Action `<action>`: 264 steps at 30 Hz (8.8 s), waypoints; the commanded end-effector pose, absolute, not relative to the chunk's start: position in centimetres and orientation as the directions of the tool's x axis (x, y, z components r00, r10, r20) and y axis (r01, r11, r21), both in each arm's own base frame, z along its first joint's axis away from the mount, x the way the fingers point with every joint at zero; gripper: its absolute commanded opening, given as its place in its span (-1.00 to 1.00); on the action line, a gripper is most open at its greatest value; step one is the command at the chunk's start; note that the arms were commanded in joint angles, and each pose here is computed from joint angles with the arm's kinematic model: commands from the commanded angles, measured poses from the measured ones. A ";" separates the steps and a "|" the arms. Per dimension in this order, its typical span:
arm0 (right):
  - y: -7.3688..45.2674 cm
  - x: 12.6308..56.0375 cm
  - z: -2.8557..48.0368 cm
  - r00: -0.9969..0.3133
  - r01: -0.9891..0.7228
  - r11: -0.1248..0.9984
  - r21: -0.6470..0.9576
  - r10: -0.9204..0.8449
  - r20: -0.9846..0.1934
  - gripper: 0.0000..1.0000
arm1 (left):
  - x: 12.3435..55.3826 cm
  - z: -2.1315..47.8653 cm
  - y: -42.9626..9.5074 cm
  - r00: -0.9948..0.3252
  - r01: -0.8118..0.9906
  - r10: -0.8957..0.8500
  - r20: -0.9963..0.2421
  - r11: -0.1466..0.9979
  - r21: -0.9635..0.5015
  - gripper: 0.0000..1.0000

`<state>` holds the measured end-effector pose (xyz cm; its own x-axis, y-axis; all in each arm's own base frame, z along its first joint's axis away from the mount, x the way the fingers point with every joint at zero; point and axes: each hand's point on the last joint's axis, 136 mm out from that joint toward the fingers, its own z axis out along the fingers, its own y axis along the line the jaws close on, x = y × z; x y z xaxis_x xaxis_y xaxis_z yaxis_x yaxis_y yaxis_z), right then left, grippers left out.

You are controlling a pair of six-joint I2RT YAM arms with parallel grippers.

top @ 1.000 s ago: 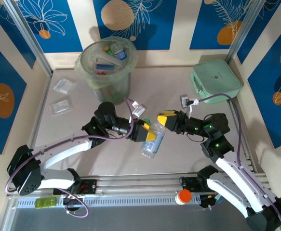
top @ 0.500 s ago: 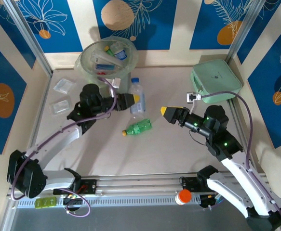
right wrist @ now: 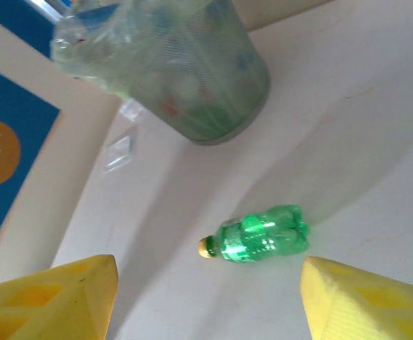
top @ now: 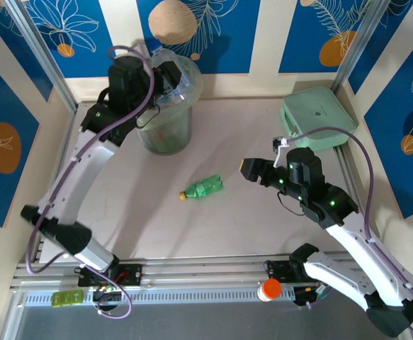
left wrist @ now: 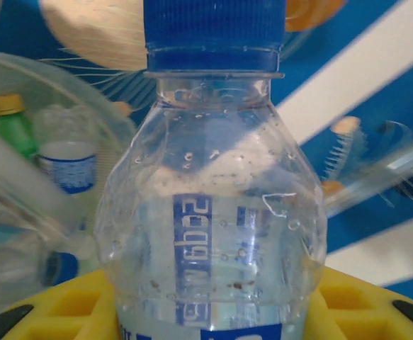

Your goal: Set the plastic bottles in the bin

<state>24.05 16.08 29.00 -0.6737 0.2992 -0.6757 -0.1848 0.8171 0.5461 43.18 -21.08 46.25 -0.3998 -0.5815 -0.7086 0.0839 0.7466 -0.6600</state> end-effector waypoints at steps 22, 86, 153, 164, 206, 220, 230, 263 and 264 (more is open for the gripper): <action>15.6 24.0 25.7 -0.751 -0.077 0.863 0.499 0.279 -0.598 0.35 | 55.8 35.9 -19.5 -0.481 -0.161 -0.720 -0.500 0.633 -0.757 0.38; 22.8 30.2 17.6 -0.758 0.483 0.649 0.588 0.646 -0.091 0.41 | 35.1 34.9 -12.3 -0.421 -0.176 -0.641 -0.641 0.751 -0.636 0.11; 27.5 22.5 30.5 -0.809 -0.289 0.519 0.804 0.317 -0.495 -0.02 | 18.7 31.1 -29.8 -0.706 0.692 0.104 -0.700 0.310 -0.652 0.95; 28.1 20.8 30.8 -0.808 -0.359 0.481 0.800 0.269 -0.525 0.01 | 17.5 31.6 -31.7 -0.726 0.686 0.127 -0.676 0.198 -0.700 0.52; 16.4 22.6 31.5 -0.584 -0.103 0.752 0.651 0.484 -0.652 0.71 | 43.2 46.2 -15.1 -0.350 -0.207 -0.850 -0.394 0.481 -0.852 -0.31; 17.3 23.8 28.7 -0.636 -0.059 0.779 0.624 0.452 -0.625 0.71 | 50.9 40.2 -15.7 -0.412 -0.329 -0.860 -0.302 0.449 -0.831 -0.21; 17.5 24.7 26.4 -0.677 0.006 0.785 0.619 0.459 -0.575 0.71 | 51.8 37.3 -14.2 -0.433 -0.405 -0.861 -0.267 0.451 -0.796 0.06; 18.5 24.5 23.8 -0.733 0.000 0.803 0.596 0.406 -0.546 0.72 | 56.0 45.2 -17.5 -0.419 0.296 -0.482 -0.769 0.729 -0.618 0.32; 18.4 24.5 23.6 -0.735 0.004 0.808 0.590 0.403 -0.546 0.72 | 56.2 44.7 -17.8 -0.429 0.303 -0.474 -0.769 0.726 -0.617 0.32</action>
